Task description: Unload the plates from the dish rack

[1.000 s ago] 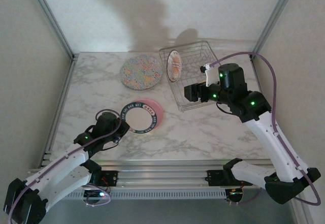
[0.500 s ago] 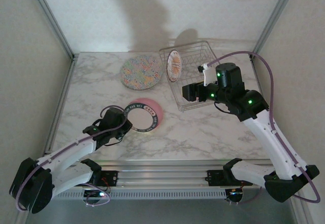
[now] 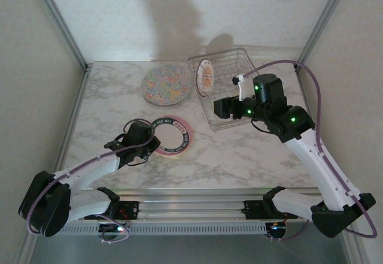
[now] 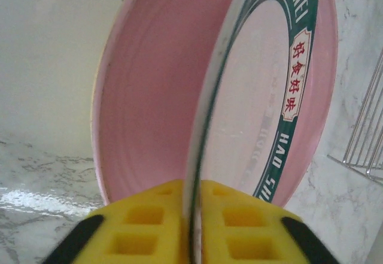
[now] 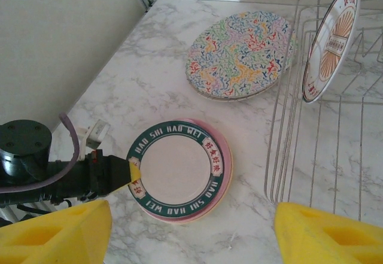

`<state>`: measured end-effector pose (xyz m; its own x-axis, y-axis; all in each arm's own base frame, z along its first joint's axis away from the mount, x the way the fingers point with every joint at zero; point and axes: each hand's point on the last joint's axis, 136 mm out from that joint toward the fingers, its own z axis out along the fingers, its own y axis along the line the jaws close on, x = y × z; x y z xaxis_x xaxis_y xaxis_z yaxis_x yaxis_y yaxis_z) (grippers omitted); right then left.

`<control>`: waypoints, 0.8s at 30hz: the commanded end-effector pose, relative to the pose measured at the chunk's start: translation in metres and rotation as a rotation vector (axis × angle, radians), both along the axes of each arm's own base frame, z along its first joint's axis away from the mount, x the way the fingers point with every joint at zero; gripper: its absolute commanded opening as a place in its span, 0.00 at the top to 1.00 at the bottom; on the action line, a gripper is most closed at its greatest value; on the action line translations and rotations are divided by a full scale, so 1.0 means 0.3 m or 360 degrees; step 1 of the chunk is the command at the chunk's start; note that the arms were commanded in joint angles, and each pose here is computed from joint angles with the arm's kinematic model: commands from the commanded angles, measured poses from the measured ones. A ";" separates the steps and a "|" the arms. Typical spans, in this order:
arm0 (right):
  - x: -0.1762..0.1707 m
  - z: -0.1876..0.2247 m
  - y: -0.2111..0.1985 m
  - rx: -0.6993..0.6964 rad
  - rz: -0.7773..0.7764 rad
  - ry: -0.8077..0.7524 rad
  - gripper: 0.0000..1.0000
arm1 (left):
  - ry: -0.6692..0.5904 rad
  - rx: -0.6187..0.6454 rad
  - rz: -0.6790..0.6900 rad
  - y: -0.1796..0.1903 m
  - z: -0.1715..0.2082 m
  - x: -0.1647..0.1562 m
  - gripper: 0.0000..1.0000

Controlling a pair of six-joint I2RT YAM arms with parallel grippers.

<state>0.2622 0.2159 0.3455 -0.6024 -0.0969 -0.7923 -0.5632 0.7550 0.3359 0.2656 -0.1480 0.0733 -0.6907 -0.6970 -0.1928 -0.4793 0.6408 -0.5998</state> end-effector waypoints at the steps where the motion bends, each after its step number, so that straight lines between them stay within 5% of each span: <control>1: 0.014 0.009 0.022 0.0024 0.0010 -0.0019 0.27 | 0.0006 0.0015 0.0000 0.004 0.014 0.012 0.77; 9: 0.047 -0.003 0.023 -0.0018 -0.0026 -0.0011 0.27 | 0.0013 0.0045 0.0015 0.012 0.037 0.018 0.72; 15: 0.090 -0.016 0.003 -0.0096 -0.0126 0.0004 0.27 | 0.0048 0.0102 0.0028 0.029 0.051 0.014 0.53; 24: 0.162 -0.003 -0.012 -0.0172 -0.0236 -0.0041 0.24 | 0.0067 0.0154 -0.0008 0.034 0.083 0.009 0.40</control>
<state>0.3017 0.2153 0.3358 -0.6166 -0.0985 -0.7811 -0.4734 0.8391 0.2679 0.2690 -0.1468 0.0966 -0.7059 -0.6771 -0.2080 -0.4848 0.6758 -0.5552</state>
